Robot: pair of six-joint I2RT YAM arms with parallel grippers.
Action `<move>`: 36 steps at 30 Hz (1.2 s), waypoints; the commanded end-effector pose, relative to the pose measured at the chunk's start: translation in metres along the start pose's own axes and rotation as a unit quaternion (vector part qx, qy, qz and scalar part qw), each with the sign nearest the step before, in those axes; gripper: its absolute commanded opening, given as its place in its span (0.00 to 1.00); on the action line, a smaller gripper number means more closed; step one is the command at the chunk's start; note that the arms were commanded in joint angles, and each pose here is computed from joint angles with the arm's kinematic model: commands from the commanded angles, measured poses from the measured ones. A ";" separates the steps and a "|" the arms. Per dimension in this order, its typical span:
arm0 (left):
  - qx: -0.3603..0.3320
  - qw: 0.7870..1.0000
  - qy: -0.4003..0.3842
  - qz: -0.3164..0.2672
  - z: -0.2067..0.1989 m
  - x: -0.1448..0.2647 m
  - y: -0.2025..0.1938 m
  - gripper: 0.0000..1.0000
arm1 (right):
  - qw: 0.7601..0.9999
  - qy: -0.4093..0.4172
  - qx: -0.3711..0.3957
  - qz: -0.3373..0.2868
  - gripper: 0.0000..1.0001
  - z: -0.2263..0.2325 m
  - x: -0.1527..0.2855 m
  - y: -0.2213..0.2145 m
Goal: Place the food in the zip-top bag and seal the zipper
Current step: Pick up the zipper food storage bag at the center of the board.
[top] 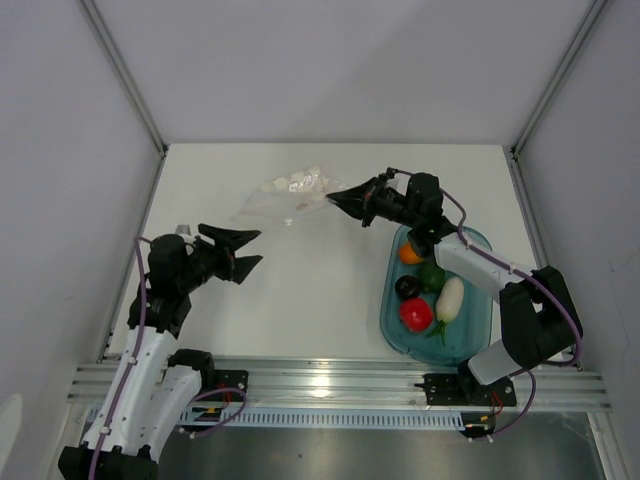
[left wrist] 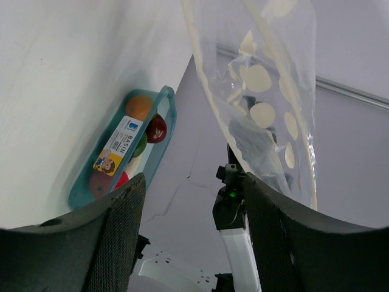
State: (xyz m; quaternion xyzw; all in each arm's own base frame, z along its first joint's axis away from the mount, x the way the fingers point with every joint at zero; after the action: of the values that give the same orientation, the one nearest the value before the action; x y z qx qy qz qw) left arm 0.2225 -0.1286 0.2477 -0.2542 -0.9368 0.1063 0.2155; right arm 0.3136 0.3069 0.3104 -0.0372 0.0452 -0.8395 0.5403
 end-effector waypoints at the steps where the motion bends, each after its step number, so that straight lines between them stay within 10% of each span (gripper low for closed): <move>1: -0.009 0.999 -0.038 0.012 -0.026 -0.001 -0.003 0.68 | 0.999 0.041 0.028 0.013 0.00 0.027 0.010 -0.012; 36: 0.009 0.999 -0.053 0.000 -0.028 -0.003 0.012 0.59 | 0.999 0.045 0.018 0.025 0.00 0.020 0.003 -0.026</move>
State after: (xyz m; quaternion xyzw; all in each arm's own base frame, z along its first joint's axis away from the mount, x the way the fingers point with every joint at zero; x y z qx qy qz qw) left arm 0.2391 -0.1190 0.2614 -0.2450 -0.9447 0.1213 0.1811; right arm 0.2988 0.3122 0.3122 -0.0280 0.0516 -0.8316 0.5523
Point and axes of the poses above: each gripper's point midway between its finger pads, its own x axis back along the fingers, its own z axis along the line the jaws close on, y = z × x, the point moved 2 cm from there along x, back along the fingers, and after that the axes turned 10 degrees about x, right-handed, at the moved point
